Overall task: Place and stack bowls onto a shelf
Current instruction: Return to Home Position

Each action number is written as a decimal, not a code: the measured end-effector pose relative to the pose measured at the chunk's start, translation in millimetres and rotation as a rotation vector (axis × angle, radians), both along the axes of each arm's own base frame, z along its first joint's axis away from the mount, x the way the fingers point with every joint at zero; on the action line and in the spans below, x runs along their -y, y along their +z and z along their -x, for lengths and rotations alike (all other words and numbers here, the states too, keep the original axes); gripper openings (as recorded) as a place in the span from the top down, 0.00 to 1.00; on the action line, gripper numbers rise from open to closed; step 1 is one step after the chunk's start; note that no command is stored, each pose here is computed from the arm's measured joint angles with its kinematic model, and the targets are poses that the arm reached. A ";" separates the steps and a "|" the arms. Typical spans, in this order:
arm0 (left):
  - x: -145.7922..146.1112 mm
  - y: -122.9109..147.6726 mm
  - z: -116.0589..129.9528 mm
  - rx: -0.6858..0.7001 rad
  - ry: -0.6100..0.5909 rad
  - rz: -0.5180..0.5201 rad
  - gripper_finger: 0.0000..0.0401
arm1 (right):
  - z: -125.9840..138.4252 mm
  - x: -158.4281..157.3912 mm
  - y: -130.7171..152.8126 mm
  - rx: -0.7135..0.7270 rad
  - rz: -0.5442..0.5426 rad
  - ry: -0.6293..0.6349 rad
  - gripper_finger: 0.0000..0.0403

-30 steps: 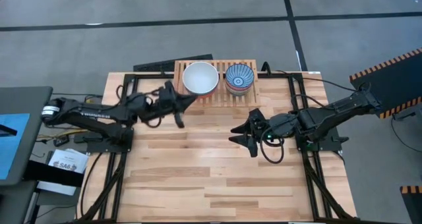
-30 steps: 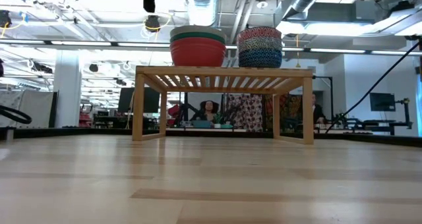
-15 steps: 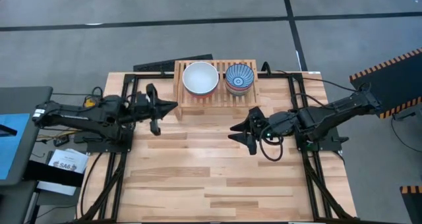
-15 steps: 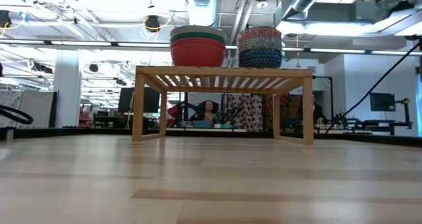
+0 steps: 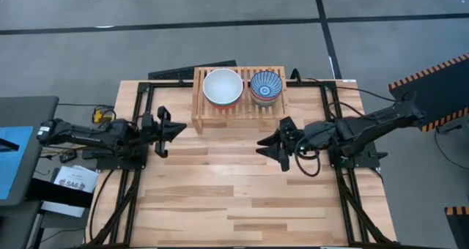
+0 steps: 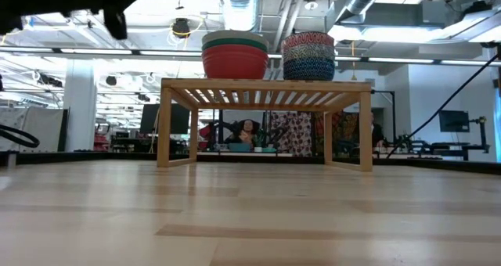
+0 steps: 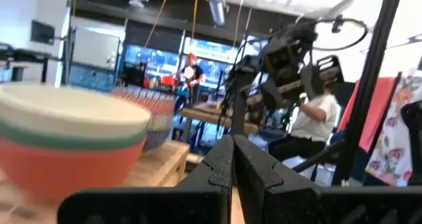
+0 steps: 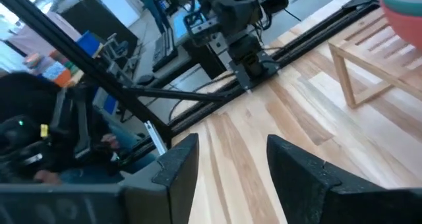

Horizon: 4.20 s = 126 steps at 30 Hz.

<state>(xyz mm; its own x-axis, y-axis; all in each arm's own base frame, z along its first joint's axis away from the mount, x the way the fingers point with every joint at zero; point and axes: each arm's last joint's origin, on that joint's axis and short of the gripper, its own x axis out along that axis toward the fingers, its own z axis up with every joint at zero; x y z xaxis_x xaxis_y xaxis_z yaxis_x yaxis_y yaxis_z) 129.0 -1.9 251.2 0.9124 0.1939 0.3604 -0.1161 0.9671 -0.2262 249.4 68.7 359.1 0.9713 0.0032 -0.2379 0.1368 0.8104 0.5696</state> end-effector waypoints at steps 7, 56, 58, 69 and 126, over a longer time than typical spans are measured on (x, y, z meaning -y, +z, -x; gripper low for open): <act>-1.3 -12.7 18.4 -0.002 -0.006 0.014 1.00 | 13.8 3.3 10.7 0.035 -0.004 0.037 0.63; 8.3 -76.6 32.6 -0.279 -0.298 -0.084 1.00 | 49.2 -42.3 12.8 0.000 -0.028 0.149 0.96; 8.3 -76.6 32.6 -0.277 -0.301 -0.071 1.00 | 51.6 -45.8 12.2 -0.003 -0.019 0.147 0.96; 7.6 -83.2 31.9 -0.351 -0.316 0.132 1.00 | 54.9 -57.5 -25.5 -0.019 -0.010 0.166 0.95; 7.6 -82.0 32.4 -0.360 -0.317 0.135 1.00 | 153.9 59.7 -181.6 0.336 0.172 0.121 0.95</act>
<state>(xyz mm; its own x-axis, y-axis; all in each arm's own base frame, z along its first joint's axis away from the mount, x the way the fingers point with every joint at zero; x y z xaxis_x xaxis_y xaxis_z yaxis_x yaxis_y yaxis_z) 96.6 -9.5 169.2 0.9959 -0.0901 0.0025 0.0852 0.9323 -0.3515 95.5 8.9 177.4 0.9902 0.1099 0.0866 -0.1363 0.8968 0.4209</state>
